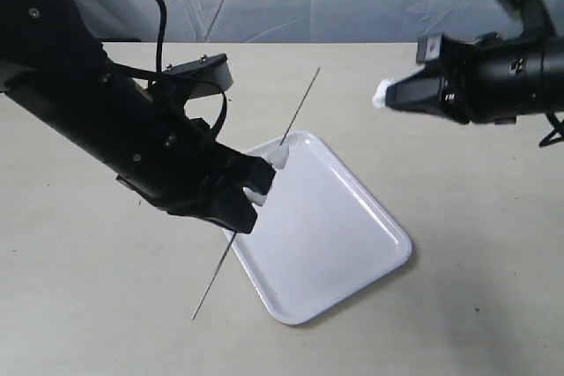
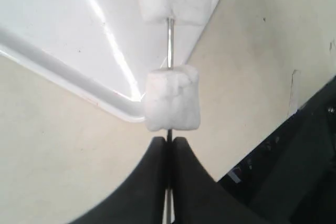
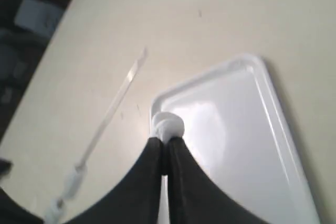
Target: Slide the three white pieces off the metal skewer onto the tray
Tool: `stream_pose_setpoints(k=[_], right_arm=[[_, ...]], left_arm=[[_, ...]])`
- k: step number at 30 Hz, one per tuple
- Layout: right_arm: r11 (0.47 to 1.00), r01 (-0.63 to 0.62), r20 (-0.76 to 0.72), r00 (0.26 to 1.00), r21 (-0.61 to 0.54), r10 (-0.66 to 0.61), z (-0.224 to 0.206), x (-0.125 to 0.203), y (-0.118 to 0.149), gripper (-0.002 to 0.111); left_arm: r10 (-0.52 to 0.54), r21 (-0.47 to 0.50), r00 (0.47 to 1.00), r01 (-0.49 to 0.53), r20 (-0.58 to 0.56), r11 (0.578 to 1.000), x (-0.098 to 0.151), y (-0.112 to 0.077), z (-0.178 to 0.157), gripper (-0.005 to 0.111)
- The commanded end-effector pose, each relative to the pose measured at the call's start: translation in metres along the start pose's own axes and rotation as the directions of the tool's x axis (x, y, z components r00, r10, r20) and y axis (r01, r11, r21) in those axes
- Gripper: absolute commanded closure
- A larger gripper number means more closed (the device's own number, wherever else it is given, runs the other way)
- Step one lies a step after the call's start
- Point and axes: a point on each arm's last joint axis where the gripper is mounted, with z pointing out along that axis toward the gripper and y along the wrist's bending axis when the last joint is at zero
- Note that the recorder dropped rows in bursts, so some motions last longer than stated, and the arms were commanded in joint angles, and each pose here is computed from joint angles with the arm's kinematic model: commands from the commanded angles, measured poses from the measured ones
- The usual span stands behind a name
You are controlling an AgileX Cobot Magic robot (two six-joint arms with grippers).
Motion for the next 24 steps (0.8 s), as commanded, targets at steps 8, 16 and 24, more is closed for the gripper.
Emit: stream_pose_setpoints(k=[8,16,24], right_arm=[[0.988,-0.11,-0.245,0.966,-0.109,0.081,0.04,0.026,-0.001,0.056],[0.915,-0.164,-0.202,0.975,-0.368,0.093,0.035,0.018,0.023,0.08],[0.92,-0.155,-0.196,0.977,-0.361,0.088,0.045,0.022,0.033,0.08]], left_arm=[[-0.068,0.165,0.994,0.052,0.091,0.985,-0.008,-0.016,-0.004,0.106],[-0.11,0.2,0.988,0.086,0.111,0.976,-0.01,-0.019,-0.005,0.106],[-0.127,0.216,0.985,0.1,0.119,0.971,-0.012,-0.02,-0.006,0.106]])
